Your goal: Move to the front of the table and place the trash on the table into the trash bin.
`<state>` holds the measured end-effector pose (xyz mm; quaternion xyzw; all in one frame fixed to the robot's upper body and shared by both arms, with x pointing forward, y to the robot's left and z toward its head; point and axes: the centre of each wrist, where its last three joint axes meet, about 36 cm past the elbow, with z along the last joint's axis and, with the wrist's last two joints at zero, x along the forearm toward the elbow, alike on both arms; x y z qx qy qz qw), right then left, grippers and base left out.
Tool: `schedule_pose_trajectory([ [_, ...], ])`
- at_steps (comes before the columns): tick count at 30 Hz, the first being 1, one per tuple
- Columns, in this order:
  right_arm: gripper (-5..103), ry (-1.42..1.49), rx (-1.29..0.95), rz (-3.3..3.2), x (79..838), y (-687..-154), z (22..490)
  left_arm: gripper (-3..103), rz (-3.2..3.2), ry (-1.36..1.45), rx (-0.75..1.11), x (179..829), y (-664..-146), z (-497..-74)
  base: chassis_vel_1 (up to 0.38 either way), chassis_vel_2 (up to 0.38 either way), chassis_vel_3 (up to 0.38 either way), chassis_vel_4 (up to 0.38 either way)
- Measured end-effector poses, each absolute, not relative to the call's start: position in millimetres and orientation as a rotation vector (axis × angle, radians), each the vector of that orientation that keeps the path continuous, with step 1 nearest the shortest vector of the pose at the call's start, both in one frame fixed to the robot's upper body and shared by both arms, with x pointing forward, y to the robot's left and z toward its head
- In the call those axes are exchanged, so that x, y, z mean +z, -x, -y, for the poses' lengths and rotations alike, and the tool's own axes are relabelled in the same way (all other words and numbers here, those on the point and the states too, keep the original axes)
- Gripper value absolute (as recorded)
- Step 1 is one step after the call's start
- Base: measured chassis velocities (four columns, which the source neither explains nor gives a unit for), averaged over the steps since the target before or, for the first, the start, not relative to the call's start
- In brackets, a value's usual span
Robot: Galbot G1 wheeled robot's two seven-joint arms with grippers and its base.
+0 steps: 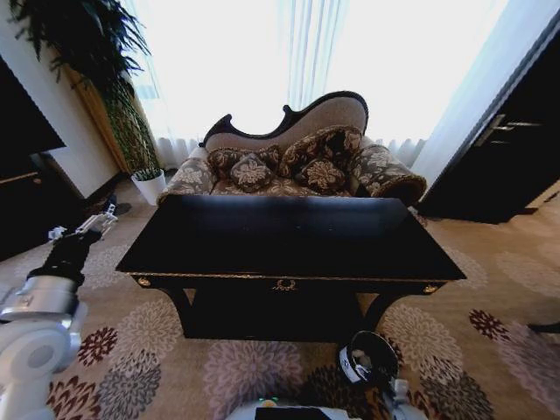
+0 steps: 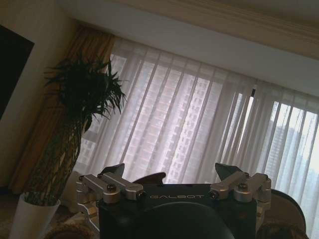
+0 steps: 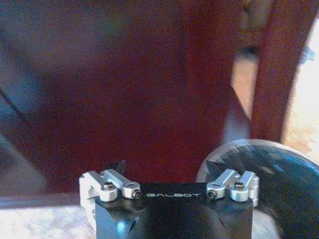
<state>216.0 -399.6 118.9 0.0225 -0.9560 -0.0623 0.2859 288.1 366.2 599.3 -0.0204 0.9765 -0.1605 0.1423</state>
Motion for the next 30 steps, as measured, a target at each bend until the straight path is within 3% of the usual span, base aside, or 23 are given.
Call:
schedule_pose_trajectory([
  [2, 97, -0.125, -0.143, 2.647, 134.8, -213.8, 395.0, 100, -2.819, 0.037, -0.476, 597.1, -289.6, -359.5, 0.000, 0.000, 0.000, 0.000],
  [4, 100, -0.158, -0.115, 2.698, 147.5, -209.6, 394.8, 100, -2.819, 0.021, -0.485, 596.2, -289.9, -354.5, 0.000, 0.000, 0.000, 0.000],
  [14, 100, -0.216, -0.274, 2.842, 228.1, -178.1, 376.1, 100, -2.806, 0.009, -0.493, 597.7, -284.1, -345.8, 0.000, 0.000, 0.000, 0.000],
  [30, 100, -0.201, -0.316, 3.166, 357.6, -197.3, 373.3, 100, -2.805, -0.001, -0.492, 598.8, -283.8, -344.4, 0.000, 0.000, 0.000, 0.000],
])
